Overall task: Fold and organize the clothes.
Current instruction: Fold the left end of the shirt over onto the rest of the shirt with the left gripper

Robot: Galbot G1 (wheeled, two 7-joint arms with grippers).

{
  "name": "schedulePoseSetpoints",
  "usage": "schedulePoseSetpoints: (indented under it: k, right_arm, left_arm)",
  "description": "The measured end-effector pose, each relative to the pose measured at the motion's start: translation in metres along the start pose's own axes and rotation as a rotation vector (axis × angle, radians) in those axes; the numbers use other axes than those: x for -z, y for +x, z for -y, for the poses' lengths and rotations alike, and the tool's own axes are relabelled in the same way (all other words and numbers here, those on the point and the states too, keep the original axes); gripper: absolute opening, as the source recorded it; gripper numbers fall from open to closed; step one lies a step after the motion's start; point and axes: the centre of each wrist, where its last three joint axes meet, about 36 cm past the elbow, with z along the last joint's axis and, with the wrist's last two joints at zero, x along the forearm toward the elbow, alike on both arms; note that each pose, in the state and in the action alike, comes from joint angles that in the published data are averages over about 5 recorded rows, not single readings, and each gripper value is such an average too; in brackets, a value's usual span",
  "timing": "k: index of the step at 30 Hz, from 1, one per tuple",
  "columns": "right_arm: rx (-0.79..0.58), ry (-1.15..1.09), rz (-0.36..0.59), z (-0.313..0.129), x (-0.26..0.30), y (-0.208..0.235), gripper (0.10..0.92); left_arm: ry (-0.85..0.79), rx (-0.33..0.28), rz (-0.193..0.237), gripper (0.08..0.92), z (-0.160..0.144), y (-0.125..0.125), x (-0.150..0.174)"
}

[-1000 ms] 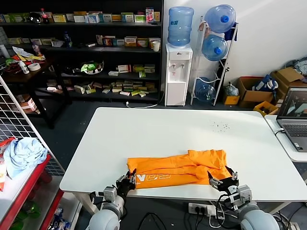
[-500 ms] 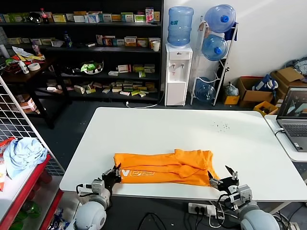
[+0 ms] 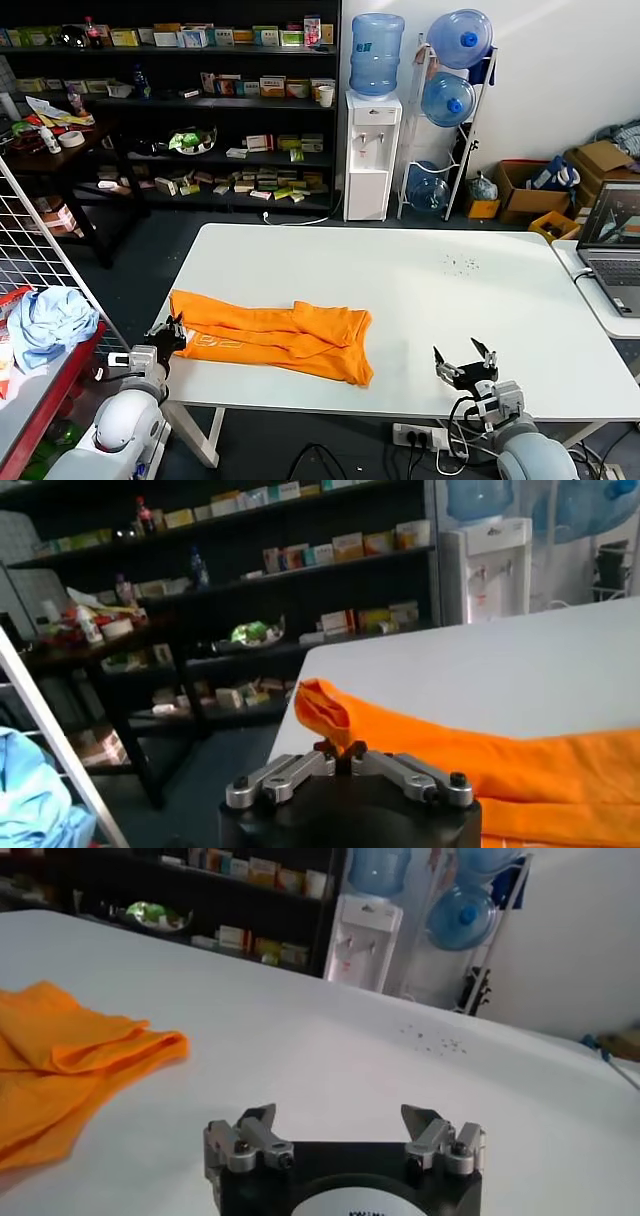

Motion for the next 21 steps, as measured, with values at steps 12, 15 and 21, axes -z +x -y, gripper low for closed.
schedulePoseSetpoints:
  k: [12, 15, 21]
  right_arm:
    - [-0.087, 0.011, 0.117, 0.004, -0.009, -0.005, 0.823]
    - [-0.101, 0.009, 0.130, 0.006, -0.013, -0.005, 0.823]
    - [-0.120, 0.008, 0.143, 0.007, -0.019, -0.005, 0.823]
  left_arm:
    - [0.077, -0.153, 0.051, 0.131, 0.074, 0.031, 0.030]
    - [0.105, -0.204, 0.047, 0.131, 0.101, 0.036, 0.033]
    - [0.155, -0.294, 0.037, 0.131, 0.155, 0.039, 0.038]
